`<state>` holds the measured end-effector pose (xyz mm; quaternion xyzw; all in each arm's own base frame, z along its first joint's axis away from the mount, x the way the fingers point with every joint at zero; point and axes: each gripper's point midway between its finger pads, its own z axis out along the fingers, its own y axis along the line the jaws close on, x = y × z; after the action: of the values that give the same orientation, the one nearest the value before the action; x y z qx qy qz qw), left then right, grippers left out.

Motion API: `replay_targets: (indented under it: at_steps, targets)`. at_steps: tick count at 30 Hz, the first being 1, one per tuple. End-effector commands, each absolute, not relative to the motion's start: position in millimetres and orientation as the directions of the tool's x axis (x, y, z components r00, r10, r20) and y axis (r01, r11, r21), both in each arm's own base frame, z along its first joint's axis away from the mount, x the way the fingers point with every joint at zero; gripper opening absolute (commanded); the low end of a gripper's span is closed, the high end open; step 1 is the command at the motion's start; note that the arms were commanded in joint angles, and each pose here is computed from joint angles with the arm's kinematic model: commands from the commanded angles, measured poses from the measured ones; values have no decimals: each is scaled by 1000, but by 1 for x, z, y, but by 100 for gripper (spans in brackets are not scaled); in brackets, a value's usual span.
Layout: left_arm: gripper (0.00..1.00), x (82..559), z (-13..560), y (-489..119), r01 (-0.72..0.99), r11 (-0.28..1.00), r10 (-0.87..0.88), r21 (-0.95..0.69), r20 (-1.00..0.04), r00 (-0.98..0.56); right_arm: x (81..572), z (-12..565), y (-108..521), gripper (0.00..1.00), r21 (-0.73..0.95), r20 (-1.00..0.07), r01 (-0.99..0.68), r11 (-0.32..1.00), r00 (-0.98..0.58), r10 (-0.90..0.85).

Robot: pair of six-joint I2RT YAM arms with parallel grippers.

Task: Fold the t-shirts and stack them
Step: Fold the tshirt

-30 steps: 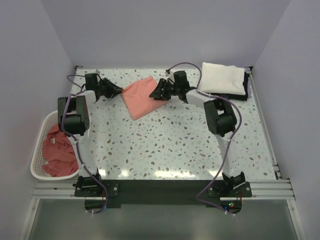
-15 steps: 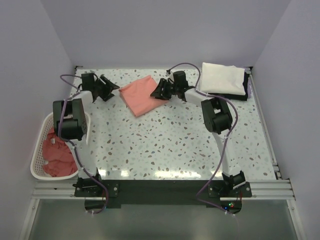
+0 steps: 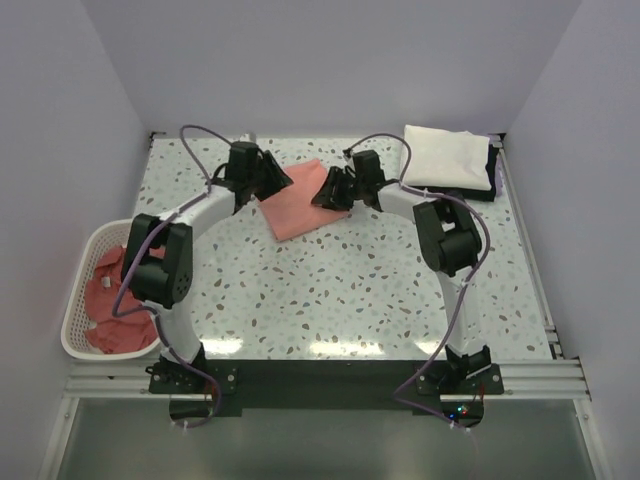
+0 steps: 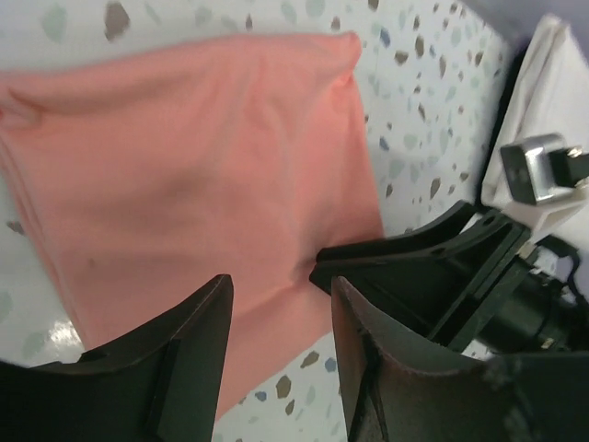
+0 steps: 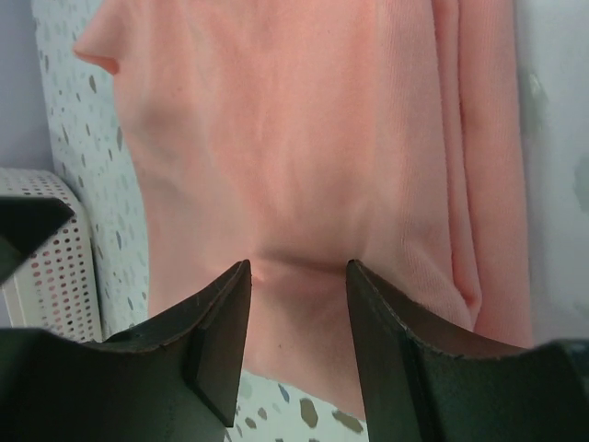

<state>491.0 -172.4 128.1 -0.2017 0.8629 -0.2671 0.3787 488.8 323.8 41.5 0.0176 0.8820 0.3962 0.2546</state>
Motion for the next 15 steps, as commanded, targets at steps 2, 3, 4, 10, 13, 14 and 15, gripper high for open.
replay_targets:
  at_steps: [2, 3, 4, 10, 13, 14, 15]
  targets:
    - [49, 453, 77, -201, -171, 827, -485, -536, -524, -700, 447, 7, 285, 49, 609, -340, -2, 793, -904, 259]
    - [48, 446, 73, -209, -158, 827, -474, -539, -518, -712, 443, 19, 283, 49, 612, -351, -3, 791, -897, 269]
    - [47, 437, 69, -222, -139, 834, -452, -534, -518, -727, 429, 9, 275, 49, 594, -328, 26, 804, -905, 272]
    - [43, 367, 39, -270, -38, 874, -309, -484, -492, -814, 371, 15, 253, 48, 614, -287, 86, 785, -902, 323]
    - [42, 333, 35, -277, -16, 879, -276, -477, -481, -832, 334, 17, 242, 48, 617, -284, 84, 783, -904, 320]
    - [42, 317, 23, -271, -27, 891, -264, -454, -467, -844, 324, 17, 240, 48, 615, -283, 84, 784, -905, 319]
    - [42, 304, 23, -275, -18, 892, -251, -452, -461, -851, 312, 18, 240, 48, 612, -290, 74, 788, -905, 311]
